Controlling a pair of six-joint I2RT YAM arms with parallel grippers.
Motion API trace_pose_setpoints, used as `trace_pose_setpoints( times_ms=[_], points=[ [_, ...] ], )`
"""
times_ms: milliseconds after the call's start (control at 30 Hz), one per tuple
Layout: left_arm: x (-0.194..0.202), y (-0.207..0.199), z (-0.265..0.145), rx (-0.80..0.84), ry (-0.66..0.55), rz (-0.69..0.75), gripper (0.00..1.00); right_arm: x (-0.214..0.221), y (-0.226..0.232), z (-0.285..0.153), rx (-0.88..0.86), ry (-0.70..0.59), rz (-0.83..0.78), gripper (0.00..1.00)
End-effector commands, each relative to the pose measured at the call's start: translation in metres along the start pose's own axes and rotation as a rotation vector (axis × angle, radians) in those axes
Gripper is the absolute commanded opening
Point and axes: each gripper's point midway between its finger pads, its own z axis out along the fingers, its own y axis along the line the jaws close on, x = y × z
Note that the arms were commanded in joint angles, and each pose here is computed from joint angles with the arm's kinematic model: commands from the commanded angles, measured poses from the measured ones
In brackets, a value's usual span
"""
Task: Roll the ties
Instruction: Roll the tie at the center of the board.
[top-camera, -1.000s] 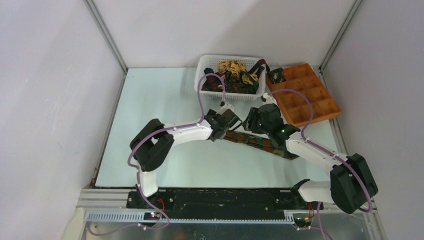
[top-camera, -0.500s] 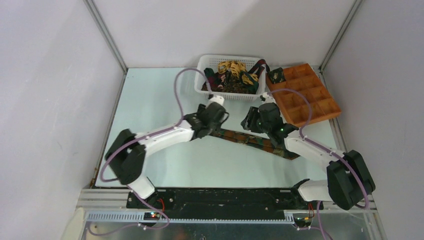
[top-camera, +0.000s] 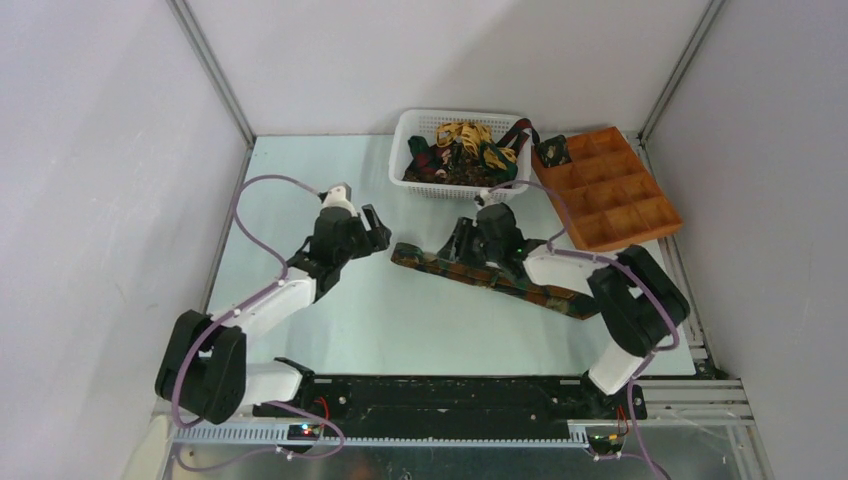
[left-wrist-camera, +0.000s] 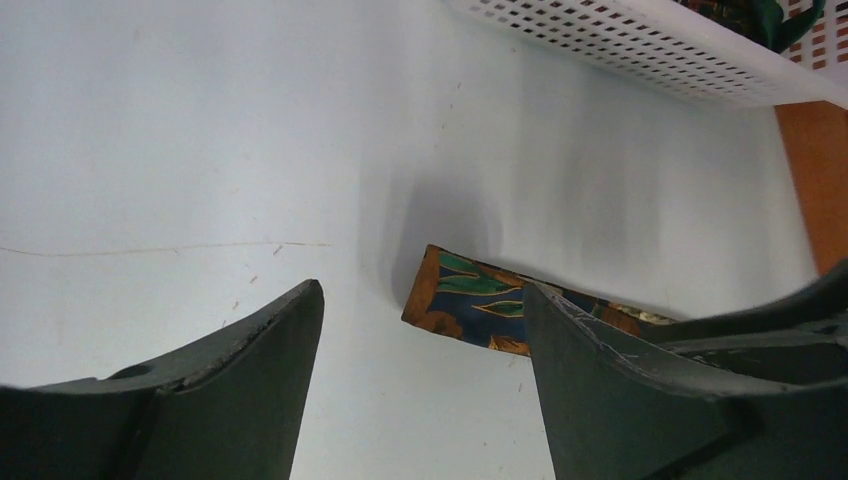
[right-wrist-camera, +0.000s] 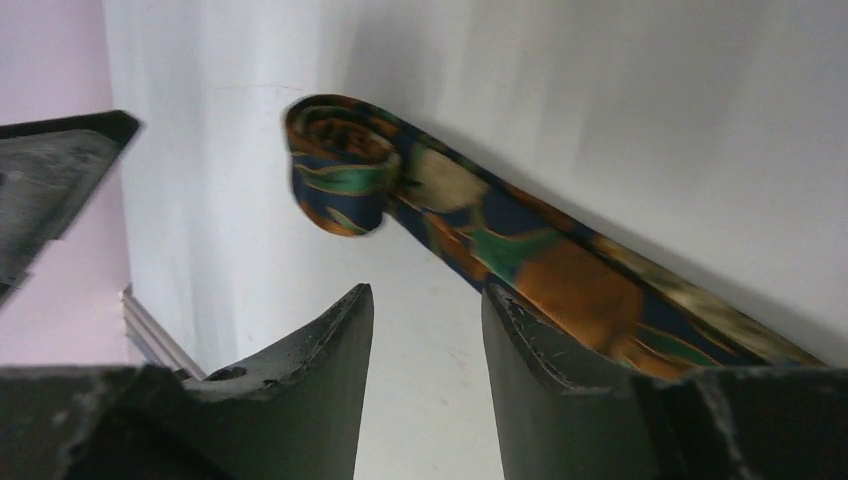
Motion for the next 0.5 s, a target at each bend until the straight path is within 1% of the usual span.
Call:
trace_pose_setpoints(
  times_ms=[0,33,67,167,233,467],
  points=[
    [-0.013,-0.021,0.005,0.173,-0.047,-0.126,0.8,-0.013,0.068,0.019,-0.177,-0.007,-0.016,0.46],
    [-0.005,-0.02,0.007,0.187,-0.025,-0.135,0.81,-0.007,0.067,0.026,-0.167,0.011,-0.017,0.46],
    [-0.008,-0.021,0.008,0.199,-0.038,-0.14,0.81,-0.008,0.075,0.029,-0.178,0.012,-0.025,0.46],
    [-0.003,-0.019,0.011,0.207,-0.029,-0.14,0.83,0.001,0.076,0.04,-0.161,0.038,-0.036,0.45],
    [-0.001,-0.018,0.012,0.205,-0.03,-0.14,0.83,0.0,0.082,0.045,-0.164,0.037,-0.043,0.45],
    [0.01,-0.014,0.019,0.207,-0.012,-0.145,0.83,0.002,0.081,0.055,-0.133,0.05,-0.065,0.45]
  ],
)
